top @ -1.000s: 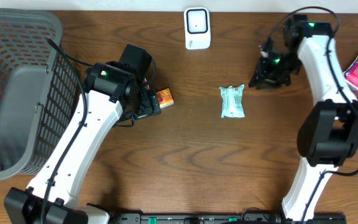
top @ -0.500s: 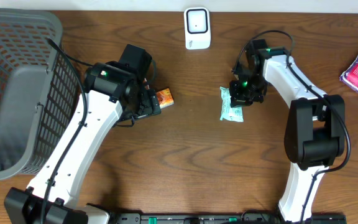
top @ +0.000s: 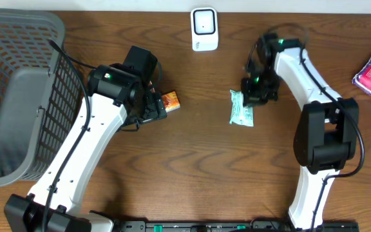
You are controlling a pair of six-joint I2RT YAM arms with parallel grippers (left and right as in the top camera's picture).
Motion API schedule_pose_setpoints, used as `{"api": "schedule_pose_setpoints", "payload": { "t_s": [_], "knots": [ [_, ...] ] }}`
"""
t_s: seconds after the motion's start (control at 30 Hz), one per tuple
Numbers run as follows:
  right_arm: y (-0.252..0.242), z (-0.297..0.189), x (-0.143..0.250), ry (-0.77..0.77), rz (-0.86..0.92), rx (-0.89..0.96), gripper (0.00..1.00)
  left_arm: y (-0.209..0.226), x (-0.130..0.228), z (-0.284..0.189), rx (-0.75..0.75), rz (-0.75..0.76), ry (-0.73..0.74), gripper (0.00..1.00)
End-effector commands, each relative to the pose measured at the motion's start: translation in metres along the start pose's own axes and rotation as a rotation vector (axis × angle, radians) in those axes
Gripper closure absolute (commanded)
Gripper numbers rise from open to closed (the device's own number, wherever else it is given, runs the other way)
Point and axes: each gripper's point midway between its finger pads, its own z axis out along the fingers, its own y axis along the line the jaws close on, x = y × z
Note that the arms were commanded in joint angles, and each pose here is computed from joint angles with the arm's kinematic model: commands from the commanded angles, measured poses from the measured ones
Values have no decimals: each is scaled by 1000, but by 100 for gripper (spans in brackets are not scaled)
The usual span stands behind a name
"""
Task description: Scan the item barcode
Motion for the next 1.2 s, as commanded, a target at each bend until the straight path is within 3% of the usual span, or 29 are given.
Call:
{"api": "schedule_pose_setpoints", "payload": {
  "t_s": [0.0,0.33,0.43,0.5,0.83,1.17],
  "knots": [
    [-1,-33,-26,-110,1,25,55,1,0,2,-11,17,4,2],
    [-7,-31,-33,-136,5,38,42,1,0,2,-11,17,4,2],
    [-11,-21,-24,-95,26,43,26,1,0,2,-11,17,4,2],
    [-14,-10,-16,-64,52,41,21,1,0,2,-11,17,4,2],
    [-5,40,5,12,83,-137,28,1,0,2,-11,17,4,2],
    [-4,47,3,-4,61,-139,33,1,0,2,-11,17,4,2]
  ]
}}
